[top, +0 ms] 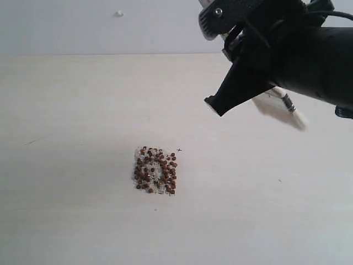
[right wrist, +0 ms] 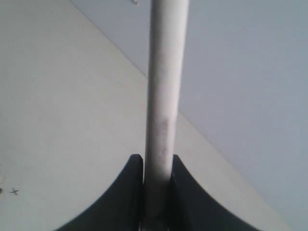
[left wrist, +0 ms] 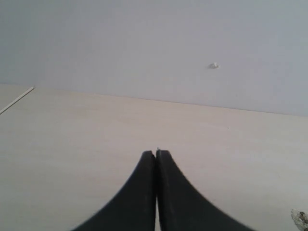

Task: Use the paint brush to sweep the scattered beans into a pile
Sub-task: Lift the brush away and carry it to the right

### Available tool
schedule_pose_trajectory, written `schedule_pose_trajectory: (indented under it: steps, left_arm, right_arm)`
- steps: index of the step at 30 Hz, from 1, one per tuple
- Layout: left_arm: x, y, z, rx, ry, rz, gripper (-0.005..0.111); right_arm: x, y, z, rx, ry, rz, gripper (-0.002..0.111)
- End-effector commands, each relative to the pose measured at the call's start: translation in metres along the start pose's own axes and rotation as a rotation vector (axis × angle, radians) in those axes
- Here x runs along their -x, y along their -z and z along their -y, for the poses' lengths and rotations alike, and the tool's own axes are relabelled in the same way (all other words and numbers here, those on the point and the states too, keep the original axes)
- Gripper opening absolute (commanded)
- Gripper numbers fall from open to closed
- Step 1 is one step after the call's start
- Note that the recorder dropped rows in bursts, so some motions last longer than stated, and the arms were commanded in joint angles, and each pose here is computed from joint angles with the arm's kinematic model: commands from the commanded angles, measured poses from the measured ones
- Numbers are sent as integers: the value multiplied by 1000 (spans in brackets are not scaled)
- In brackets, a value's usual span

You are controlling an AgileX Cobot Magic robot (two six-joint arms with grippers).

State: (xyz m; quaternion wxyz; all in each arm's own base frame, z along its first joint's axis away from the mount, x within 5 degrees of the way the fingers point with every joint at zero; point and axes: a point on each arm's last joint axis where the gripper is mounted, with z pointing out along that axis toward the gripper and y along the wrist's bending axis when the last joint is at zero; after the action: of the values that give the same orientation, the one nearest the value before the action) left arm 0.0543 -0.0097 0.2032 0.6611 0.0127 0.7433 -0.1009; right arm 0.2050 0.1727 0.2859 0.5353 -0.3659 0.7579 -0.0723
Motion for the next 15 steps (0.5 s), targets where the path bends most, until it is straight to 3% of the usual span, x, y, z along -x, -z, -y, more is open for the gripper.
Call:
schedule_pose_trajectory:
  steps: [1, 9, 12, 15]
  left_arm:
    - [0, 0, 0, -8, 9, 5, 0]
    - [0, 0, 0, -8, 9, 5, 0]
    - [0, 0, 0, -8, 9, 5, 0]
    - [0, 0, 0, -8, 9, 5, 0]
  right_arm:
    - [4, -1, 15, -91, 223, 67, 0]
    - [21, -4, 36, -272, 864, 274, 0]
    - [15, -9, 47, -279, 951, 256, 0]
    - [8, -13, 48, -201, 953, 230, 0]
